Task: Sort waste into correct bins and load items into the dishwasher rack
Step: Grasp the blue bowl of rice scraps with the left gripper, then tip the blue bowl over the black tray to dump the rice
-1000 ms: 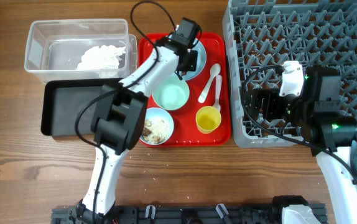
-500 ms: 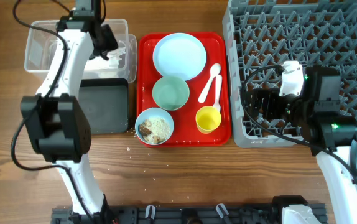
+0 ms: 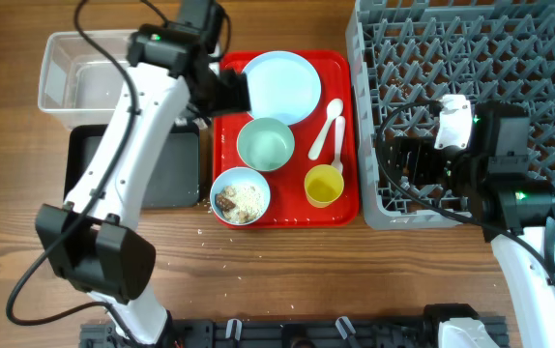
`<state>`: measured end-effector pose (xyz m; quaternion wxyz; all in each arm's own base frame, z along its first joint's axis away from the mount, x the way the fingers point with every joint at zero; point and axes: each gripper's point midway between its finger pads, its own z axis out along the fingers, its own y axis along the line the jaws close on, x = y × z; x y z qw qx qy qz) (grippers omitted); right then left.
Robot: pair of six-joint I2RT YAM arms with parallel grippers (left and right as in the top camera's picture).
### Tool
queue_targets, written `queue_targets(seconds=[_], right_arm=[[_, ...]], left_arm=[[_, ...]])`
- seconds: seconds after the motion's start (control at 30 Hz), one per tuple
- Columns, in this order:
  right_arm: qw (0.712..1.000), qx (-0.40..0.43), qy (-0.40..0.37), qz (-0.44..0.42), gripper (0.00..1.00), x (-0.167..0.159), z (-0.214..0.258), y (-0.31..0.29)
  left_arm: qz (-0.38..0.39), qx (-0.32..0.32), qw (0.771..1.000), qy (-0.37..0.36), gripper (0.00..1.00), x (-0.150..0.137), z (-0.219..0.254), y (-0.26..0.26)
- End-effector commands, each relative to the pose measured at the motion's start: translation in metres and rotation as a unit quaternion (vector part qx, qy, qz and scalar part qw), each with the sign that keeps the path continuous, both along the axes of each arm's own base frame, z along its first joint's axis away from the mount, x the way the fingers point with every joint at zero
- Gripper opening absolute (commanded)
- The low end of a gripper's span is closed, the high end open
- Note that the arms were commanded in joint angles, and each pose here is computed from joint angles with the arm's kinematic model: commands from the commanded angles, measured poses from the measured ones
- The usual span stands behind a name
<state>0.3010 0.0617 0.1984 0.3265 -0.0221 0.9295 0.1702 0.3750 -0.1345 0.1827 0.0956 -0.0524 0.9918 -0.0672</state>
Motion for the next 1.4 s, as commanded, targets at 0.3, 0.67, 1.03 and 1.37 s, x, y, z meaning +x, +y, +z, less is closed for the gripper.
queue_targets(seconds=[0.3, 0.67, 1.03, 1.37], right_arm=[[1.0, 0.013, 0.009, -0.002, 1.0, -0.001, 0.0, 0.002], [1.0, 0.014, 0.01, -0.003, 1.0, -0.002, 0.0, 0.002], [1.0, 0.014, 0.012, -0.003, 1.0, -0.002, -0.001, 0.002], [1.0, 0.014, 0.013, -0.003, 0.99, -0.002, -0.001, 0.002]], left_arm=[[-0.048, 0.028, 0.991, 0.123, 0.66, -0.112, -0.148, -0.071], [-0.062, 0.01, 0.988, 0.139, 0.04, -0.122, -0.129, -0.073], [-0.042, -0.273, 0.96, 0.045, 0.04, -0.054, -0.005, 0.053], [0.153, -0.603, 0.782, -0.031, 0.04, -0.002, -0.027, 0.16]])
